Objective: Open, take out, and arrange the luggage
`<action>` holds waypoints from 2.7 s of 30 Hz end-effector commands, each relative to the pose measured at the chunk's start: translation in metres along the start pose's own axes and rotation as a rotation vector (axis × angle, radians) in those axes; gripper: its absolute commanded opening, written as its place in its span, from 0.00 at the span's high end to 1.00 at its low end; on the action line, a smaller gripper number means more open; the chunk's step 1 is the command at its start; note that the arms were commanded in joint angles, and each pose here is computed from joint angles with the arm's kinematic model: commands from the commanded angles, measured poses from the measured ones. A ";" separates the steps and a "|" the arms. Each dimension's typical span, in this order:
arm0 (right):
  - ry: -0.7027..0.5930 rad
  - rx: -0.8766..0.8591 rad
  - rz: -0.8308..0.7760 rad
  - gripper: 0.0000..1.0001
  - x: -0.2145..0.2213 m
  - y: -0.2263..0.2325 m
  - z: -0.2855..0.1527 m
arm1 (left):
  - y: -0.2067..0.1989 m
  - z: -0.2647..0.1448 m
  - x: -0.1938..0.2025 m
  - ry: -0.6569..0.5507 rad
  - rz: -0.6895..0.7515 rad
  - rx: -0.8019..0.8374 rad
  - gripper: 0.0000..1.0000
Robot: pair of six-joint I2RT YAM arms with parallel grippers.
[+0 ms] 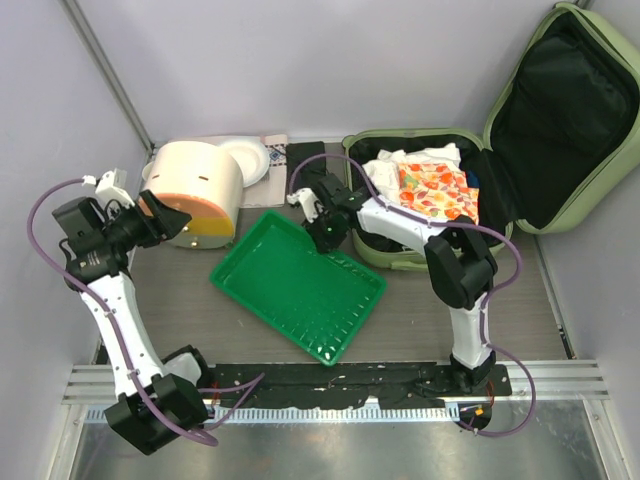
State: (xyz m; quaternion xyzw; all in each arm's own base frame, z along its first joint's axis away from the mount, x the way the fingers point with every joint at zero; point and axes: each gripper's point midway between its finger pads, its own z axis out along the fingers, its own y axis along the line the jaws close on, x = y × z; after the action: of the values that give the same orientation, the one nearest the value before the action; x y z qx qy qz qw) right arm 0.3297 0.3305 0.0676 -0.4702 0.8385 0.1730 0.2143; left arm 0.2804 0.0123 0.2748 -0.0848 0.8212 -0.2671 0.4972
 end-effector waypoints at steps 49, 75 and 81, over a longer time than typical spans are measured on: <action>-0.387 0.319 0.360 0.26 -0.014 -0.163 -0.228 | -0.099 0.007 -0.008 0.197 0.611 0.179 0.32; -0.017 0.418 0.574 0.56 0.105 -0.189 -0.154 | -0.138 0.067 0.060 0.385 0.610 0.374 0.33; 0.009 0.482 0.580 0.55 0.105 -0.208 -0.145 | -0.136 0.065 0.061 0.383 0.614 0.360 0.33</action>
State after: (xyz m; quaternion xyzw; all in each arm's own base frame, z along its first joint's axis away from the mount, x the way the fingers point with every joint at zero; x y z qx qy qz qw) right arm 0.4045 0.0837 0.1040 -0.1610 0.9613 0.0518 0.2176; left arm 0.2883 -0.1490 0.2652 0.3014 0.8368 -0.2614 0.3750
